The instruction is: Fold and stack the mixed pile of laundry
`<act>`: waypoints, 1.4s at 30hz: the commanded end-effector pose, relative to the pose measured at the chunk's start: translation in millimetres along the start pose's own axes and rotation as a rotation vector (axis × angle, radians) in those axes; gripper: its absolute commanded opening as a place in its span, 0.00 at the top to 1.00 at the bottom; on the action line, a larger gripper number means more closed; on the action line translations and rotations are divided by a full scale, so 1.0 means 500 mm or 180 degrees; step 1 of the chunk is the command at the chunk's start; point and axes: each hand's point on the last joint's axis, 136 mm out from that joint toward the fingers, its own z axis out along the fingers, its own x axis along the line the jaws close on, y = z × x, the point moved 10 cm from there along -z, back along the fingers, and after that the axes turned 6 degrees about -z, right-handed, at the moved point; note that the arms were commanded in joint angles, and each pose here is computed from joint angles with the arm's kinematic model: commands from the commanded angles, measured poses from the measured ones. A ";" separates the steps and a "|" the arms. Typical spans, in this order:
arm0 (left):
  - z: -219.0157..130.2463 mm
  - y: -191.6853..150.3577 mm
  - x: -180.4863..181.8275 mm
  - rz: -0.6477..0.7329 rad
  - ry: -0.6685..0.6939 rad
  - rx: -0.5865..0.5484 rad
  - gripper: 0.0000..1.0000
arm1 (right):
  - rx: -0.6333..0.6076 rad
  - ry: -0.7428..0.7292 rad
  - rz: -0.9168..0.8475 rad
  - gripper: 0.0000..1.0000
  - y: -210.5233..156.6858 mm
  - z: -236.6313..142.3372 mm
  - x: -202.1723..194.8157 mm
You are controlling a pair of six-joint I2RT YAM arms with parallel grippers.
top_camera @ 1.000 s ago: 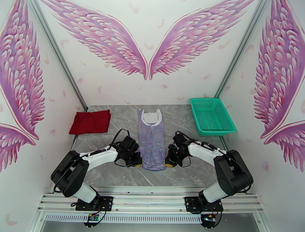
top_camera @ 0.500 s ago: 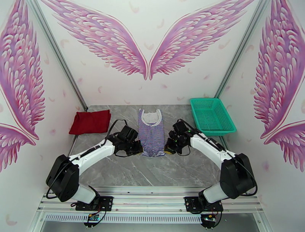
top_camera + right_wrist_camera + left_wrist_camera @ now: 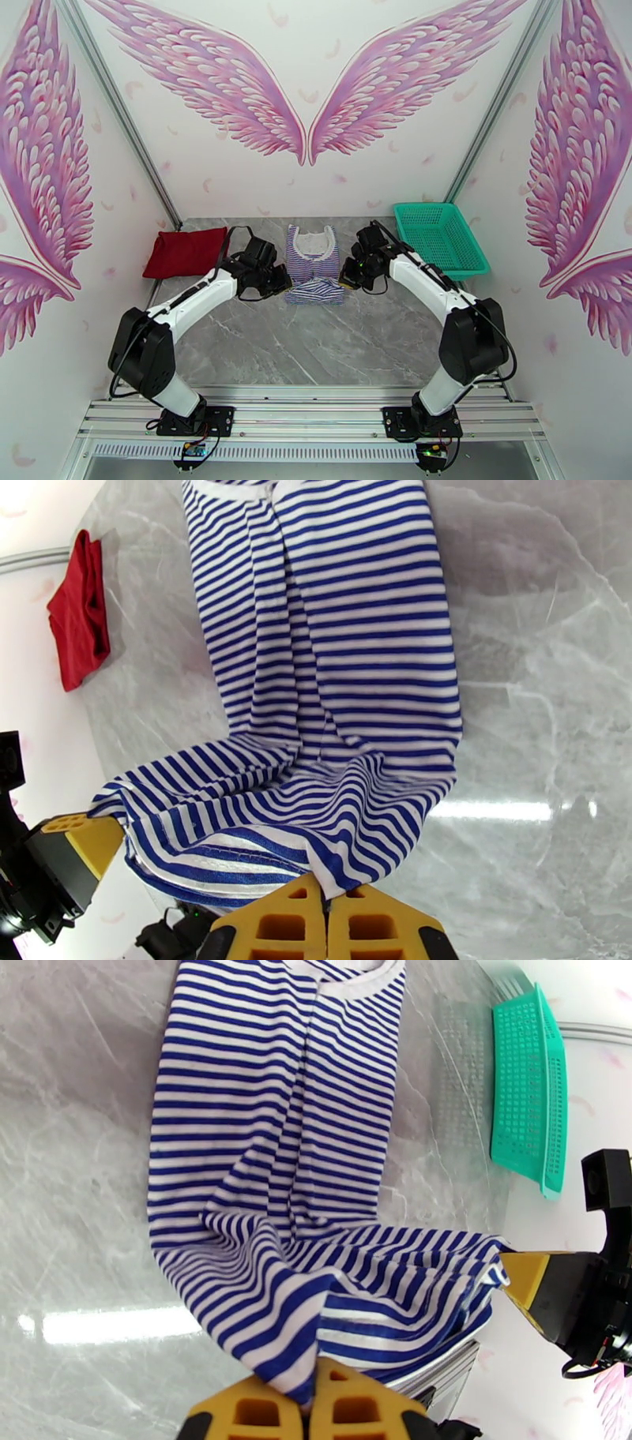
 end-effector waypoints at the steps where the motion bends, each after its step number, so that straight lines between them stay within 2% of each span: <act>1: 0.005 0.048 -0.022 0.0035 -0.0080 -0.0107 1.00 | -0.0133 0.0004 -0.0018 1.00 0.040 0.009 0.002; 9: 0.063 0.123 -0.017 0.0008 -0.0056 -0.0030 1.00 | -0.0164 0.0004 0.0002 1.00 0.112 0.060 -0.011; 17: 0.149 0.169 0.028 -0.0080 0.0043 0.0141 1.00 | 0.0043 -0.0082 0.0109 1.00 0.150 0.138 -0.051; 22: 0.184 0.193 0.051 -0.0109 0.0078 0.0185 1.00 | 0.0105 0.0094 0.0169 0.95 0.170 0.187 -0.077; 29: 0.182 0.221 0.040 -0.0102 -0.0017 0.0141 1.00 | -0.0002 0.0136 0.0211 0.99 0.203 0.181 -0.085; 42: 0.186 0.249 0.024 -0.0076 -0.0024 0.0132 1.00 | -0.0040 0.0171 0.0223 0.97 0.230 0.178 -0.080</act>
